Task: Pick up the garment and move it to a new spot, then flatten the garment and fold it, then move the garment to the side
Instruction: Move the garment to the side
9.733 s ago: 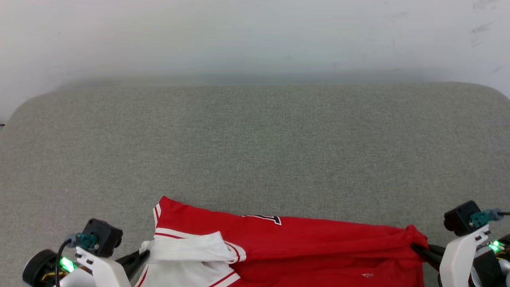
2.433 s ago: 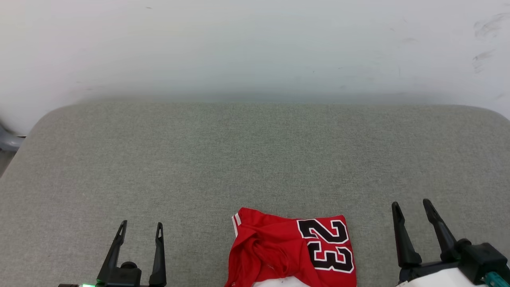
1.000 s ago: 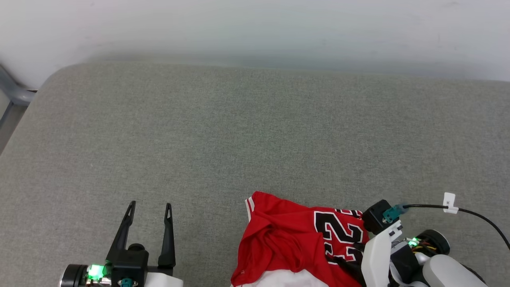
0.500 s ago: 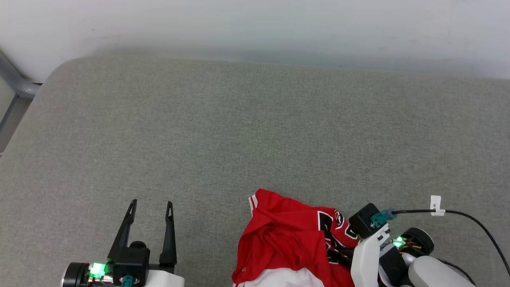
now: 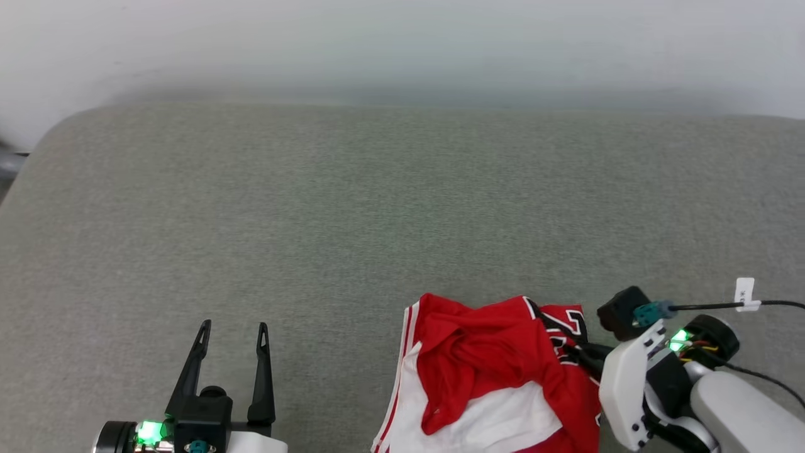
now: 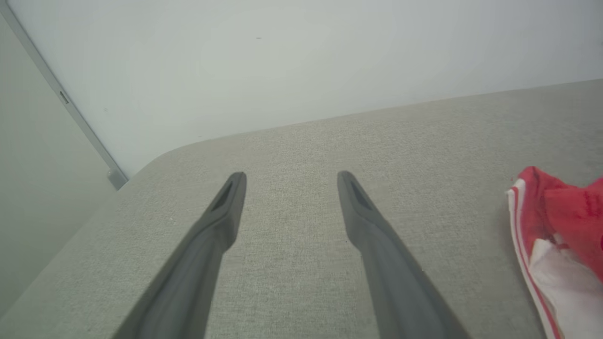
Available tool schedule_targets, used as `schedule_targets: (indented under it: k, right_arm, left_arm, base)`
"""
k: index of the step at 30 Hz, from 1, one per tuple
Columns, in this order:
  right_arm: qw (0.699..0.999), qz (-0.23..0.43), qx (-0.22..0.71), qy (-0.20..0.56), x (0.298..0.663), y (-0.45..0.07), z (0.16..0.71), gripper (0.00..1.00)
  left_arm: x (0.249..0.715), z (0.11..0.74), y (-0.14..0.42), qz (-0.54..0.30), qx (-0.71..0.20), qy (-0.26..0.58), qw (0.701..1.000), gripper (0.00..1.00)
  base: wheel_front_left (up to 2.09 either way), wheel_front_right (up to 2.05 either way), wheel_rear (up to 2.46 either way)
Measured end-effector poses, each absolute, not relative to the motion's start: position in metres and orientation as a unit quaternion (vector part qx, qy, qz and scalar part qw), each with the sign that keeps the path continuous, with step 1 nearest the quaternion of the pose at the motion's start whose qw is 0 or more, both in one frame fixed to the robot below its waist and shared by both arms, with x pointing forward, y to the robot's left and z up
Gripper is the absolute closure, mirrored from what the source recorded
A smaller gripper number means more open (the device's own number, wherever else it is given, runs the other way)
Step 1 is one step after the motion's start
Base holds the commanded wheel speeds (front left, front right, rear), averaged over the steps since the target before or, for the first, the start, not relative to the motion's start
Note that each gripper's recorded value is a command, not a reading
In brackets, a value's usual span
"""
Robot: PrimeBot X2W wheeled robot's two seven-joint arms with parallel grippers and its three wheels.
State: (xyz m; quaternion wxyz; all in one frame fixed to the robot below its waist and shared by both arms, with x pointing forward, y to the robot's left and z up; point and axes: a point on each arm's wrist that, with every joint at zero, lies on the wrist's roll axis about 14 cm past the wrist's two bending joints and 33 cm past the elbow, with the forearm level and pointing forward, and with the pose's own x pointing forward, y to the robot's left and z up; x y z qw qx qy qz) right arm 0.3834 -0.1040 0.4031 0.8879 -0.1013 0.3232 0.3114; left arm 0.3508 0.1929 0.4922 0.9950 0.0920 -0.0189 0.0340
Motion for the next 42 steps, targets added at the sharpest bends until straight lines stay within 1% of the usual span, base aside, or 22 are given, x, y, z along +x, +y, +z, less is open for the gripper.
schedule_targets:
  k: [12, 17, 21, 24, 29, 34, 42]
  right_arm:
    - [0.924, 0.200, -0.115, 0.306, 0.390, -0.193, 0.426, 1.00]
    - [0.933, 0.153, -0.138, 0.295, 0.393, -0.233, 0.440, 1.00]
    - [0.937, 0.129, -0.154, 0.285, 0.402, -0.252, 0.449, 1.00]
    - [0.936, 0.122, -0.169, 0.285, 0.412, -0.259, 0.448, 1.00]
    - [0.932, 0.101, -0.209, 0.277, 0.440, -0.282, 0.454, 1.00]
    - [0.926, 0.055, -0.259, 0.269, 0.474, -0.328, 0.470, 1.00]
    - [0.912, -0.030, -0.284, 0.296, 0.507, -0.402, 0.469, 1.00]
  left_arm:
    - [0.389, 0.489, 0.139, -0.053, 0.083, -0.030, 0.995, 0.00]
    - [0.402, 0.484, 0.122, -0.082, 0.080, -0.029, 0.993, 0.00]
    - [0.412, 0.479, 0.110, -0.098, 0.076, -0.028, 0.992, 0.00]
    - [0.419, 0.473, 0.104, -0.109, 0.075, -0.024, 0.991, 0.00]
    - [0.429, 0.468, 0.101, -0.115, 0.073, -0.023, 0.990, 0.00]
    - [0.440, 0.462, 0.108, -0.106, 0.075, -0.022, 0.991, 0.00]
    - [0.458, 0.449, 0.122, -0.084, 0.076, -0.018, 0.993, 0.00]
  base:
    - [0.00, 0.00, 0.00]
    - [0.00, 0.00, 0.00]
    - [0.00, 0.00, 0.00]
    - [0.00, 0.00, 0.00]
    - [0.00, 0.00, 0.00]
    - [0.00, 0.00, 0.00]
    - [0.00, 0.00, 0.00]
